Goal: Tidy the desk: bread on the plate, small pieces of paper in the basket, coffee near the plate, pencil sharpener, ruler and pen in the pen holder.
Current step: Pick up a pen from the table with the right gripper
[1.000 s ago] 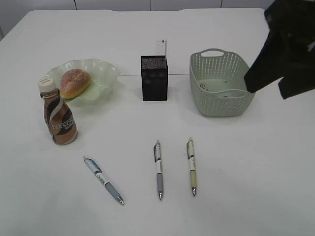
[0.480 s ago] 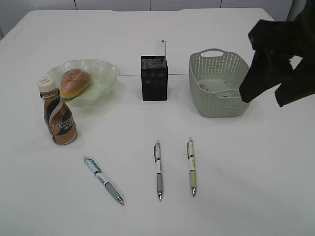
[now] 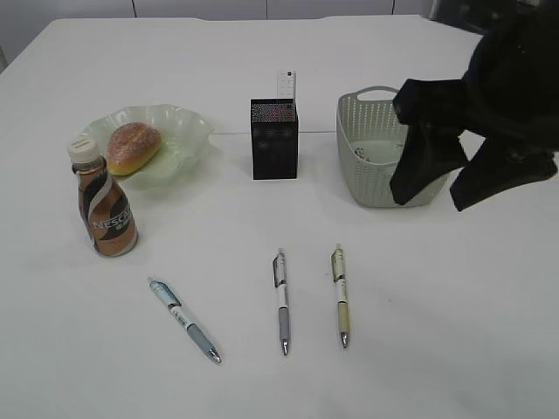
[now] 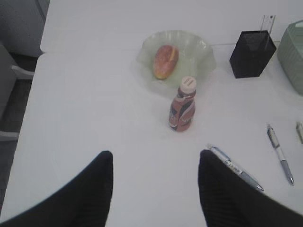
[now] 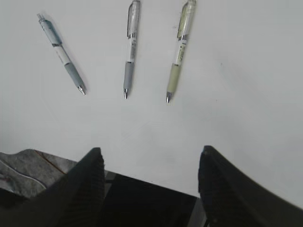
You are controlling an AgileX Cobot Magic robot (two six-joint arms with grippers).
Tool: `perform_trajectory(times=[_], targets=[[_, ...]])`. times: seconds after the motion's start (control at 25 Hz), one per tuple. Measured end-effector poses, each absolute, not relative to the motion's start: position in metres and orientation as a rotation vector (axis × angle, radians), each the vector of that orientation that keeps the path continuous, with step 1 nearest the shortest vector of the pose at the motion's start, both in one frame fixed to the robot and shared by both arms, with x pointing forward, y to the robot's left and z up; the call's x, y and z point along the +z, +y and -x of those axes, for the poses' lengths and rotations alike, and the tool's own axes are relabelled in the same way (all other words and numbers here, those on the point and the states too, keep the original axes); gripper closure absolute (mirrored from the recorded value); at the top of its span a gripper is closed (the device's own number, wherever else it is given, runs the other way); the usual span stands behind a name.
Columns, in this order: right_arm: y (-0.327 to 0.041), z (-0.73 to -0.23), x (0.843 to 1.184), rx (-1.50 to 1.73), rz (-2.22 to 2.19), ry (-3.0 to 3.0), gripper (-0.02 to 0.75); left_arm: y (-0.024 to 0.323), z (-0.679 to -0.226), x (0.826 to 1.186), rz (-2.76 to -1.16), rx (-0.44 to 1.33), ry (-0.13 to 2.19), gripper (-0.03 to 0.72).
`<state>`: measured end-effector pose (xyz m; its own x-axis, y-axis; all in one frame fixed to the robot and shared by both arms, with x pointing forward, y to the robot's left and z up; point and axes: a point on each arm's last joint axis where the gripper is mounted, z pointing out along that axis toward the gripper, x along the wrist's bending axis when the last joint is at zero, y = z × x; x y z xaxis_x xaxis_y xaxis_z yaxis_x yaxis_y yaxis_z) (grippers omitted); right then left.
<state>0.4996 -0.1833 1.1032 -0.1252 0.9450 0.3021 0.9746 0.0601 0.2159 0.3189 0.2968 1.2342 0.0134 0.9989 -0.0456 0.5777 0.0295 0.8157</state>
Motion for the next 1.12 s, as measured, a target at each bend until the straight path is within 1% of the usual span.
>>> perform_trajectory(times=[0.2,0.32,0.48,0.64,0.76,0.96,1.12], targets=[[-0.177,-0.523,1.088,-0.656,2.063,-2.236,0.25,0.302,-0.296,1.239,-1.569,0.833,1.598,0.267],[-0.168,-0.534,1.074,-0.615,2.103,-2.277,0.25,0.302,-0.292,1.239,-1.56,0.828,1.592,0.267],[-0.142,-0.545,1.048,-0.46,2.131,-2.327,0.25,0.301,-0.292,1.239,-1.558,0.818,1.591,0.267],[-0.121,-0.564,1.025,-0.381,2.188,-2.268,0.25,0.301,-0.292,1.239,-1.558,0.818,1.591,0.267],[-0.115,-0.577,1.006,-0.275,2.214,-2.233,0.25,0.301,-0.292,1.239,-1.558,0.813,1.589,0.267],[-0.109,-0.588,0.961,-0.07,2.207,-2.204,0.25,0.3,-0.292,1.239,-1.557,0.801,1.587,0.267],[-0.108,-0.591,0.937,0.024,2.195,-2.19,0.25,0.3,-0.292,1.239,-1.558,0.795,1.585,0.267]])
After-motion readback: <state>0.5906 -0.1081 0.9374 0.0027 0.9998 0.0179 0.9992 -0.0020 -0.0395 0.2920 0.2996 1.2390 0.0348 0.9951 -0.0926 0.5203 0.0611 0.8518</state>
